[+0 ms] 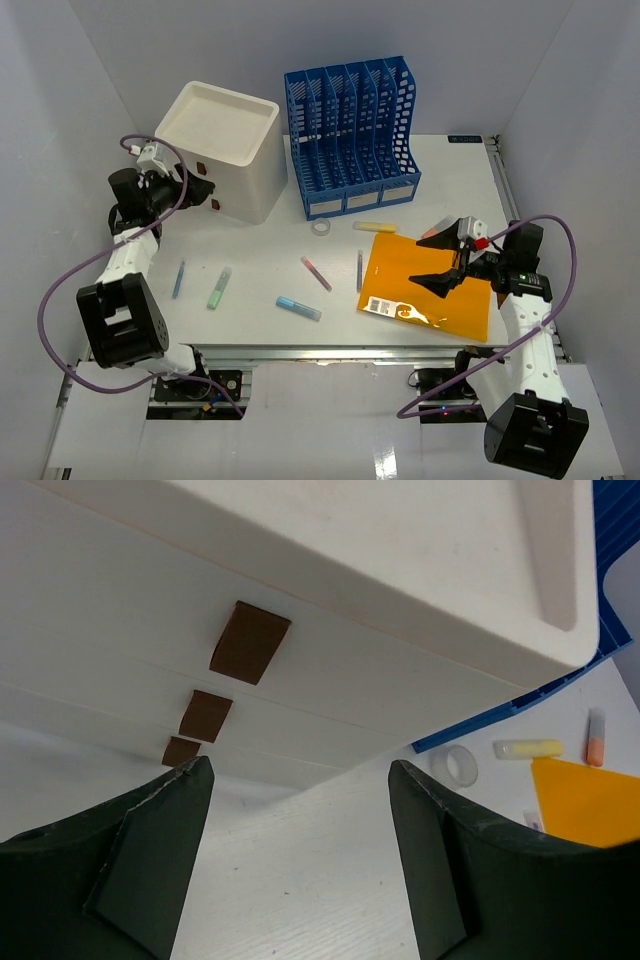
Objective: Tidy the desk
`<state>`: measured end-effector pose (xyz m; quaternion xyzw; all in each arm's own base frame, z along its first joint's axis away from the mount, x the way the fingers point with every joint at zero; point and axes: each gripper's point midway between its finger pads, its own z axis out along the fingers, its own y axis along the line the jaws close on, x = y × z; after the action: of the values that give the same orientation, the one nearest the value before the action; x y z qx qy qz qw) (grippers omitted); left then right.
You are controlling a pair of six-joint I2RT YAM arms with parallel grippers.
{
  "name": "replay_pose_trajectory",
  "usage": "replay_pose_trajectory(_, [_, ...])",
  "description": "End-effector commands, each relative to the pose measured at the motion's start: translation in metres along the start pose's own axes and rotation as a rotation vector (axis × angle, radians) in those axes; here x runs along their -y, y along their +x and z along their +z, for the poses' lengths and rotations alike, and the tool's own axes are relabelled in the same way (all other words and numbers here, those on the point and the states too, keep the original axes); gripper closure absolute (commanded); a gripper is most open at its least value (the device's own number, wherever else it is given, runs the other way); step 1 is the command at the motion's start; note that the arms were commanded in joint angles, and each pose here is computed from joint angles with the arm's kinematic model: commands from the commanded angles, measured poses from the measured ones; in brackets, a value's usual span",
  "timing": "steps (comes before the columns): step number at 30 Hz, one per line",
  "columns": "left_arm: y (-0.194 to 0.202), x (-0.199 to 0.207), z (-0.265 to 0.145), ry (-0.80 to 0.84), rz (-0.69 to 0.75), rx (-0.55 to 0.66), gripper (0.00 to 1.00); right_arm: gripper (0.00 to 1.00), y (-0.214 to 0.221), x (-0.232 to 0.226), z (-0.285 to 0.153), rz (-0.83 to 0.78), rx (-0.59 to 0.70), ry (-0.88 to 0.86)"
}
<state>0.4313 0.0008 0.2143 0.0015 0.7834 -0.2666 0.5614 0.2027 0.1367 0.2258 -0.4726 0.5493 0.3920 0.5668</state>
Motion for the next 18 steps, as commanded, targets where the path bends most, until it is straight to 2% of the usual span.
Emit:
replay_pose_trajectory(1, [-0.030,0.004,0.002,0.098,0.119,0.076,0.21,0.11,-0.003,-0.004,0.001,-0.035,0.028,-0.027])
replay_pose_trajectory(7, [-0.049,-0.008,0.007,0.054,0.198,0.153,0.27,0.11,-0.003,-0.004,0.001,-0.026,0.031,-0.031])
replay_pose_trajectory(16, [-0.051,-0.008,0.028,0.173,0.210,0.124,0.46,0.11,0.001,-0.001,0.001,-0.014,0.020,-0.021])
replay_pose_trajectory(18, [-0.051,-0.008,0.028,0.176,0.212,0.123,0.46,0.11,0.001,-0.001,0.001,-0.013,0.019,-0.020])
